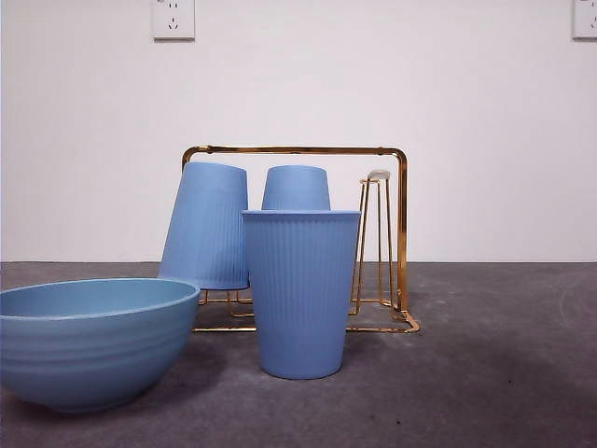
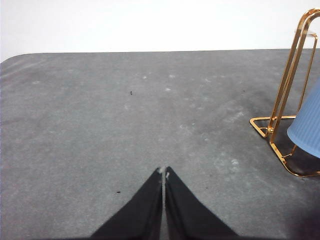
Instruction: Right arm lift cup from the cupboard, then place it on the right of the bowl
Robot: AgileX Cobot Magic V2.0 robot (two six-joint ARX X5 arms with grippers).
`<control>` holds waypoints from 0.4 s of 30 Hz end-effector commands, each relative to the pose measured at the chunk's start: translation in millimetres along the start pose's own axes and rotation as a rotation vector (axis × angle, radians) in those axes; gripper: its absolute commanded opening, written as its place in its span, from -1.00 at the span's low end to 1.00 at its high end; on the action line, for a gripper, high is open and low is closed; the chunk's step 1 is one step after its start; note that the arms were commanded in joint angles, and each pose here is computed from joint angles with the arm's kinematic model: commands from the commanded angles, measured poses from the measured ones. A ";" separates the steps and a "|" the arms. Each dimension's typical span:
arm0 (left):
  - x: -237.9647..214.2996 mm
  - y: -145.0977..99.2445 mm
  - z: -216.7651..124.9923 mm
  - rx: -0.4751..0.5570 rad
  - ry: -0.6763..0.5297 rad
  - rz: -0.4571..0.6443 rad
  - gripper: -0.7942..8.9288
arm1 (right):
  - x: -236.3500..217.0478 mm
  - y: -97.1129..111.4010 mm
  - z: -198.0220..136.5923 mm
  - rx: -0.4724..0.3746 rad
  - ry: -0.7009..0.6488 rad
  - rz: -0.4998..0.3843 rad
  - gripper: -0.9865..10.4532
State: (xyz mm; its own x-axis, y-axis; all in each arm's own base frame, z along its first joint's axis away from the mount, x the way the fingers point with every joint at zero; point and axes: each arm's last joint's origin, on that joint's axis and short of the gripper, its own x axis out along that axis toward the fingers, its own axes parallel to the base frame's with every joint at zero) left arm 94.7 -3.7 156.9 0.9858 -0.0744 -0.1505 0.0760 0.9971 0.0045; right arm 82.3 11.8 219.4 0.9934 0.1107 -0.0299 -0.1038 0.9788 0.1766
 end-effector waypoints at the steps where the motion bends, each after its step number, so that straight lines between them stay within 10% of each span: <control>1: 1.9 0.2 -7.1 0.011 0.026 0.001 -0.82 | 6.2 -6.7 -18.9 -0.162 0.004 -0.042 -0.80; 12: 1.9 0.2 -7.1 0.011 0.026 0.001 -0.82 | 15.3 -16.7 -61.7 -0.214 0.080 -0.071 -0.80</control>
State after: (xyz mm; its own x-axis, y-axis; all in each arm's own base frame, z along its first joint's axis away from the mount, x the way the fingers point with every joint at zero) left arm 94.7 -3.7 156.9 0.9858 -0.0744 -0.1505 0.0760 0.9971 0.0045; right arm 96.0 7.8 155.5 0.9913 0.0458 -0.1237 -0.0501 0.9982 -0.0320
